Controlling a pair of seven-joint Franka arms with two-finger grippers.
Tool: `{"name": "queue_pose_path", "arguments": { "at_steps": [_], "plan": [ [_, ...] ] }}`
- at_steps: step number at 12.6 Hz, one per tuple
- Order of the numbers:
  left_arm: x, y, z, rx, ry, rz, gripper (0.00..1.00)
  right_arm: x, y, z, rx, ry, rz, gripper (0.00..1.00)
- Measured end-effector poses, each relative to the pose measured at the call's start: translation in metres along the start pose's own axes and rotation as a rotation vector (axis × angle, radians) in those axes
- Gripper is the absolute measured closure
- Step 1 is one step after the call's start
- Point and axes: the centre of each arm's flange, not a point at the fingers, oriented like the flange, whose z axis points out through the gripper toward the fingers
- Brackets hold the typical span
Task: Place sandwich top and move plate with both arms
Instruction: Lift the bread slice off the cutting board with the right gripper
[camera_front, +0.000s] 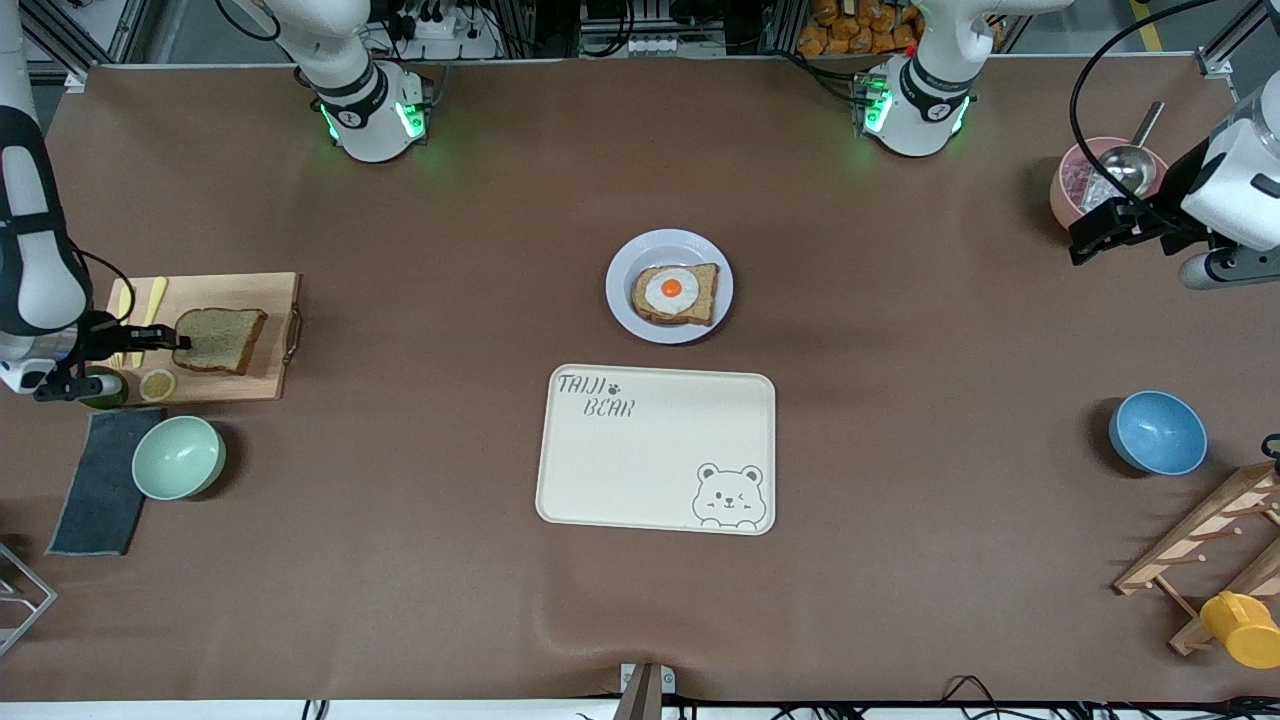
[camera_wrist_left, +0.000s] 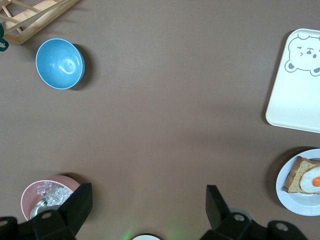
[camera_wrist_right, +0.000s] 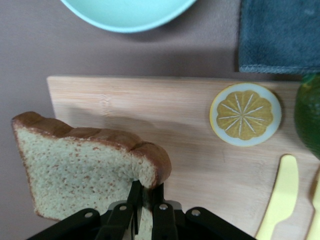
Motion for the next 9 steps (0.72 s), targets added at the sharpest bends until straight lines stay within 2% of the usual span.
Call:
{"name": "queue_pose_path", "arguments": {
  "at_steps": [5,9],
  "plan": [
    [0.000,0.000,0.000,0.000,-0.001,0.000,0.00,0.008,-0.018,-0.050,0.053,0.005,-0.013,0.87],
    [0.001,0.000,0.001,0.000,0.000,-0.001,0.00,0.039,-0.070,-0.072,0.092,0.025,-0.043,0.87]
  ]
}}
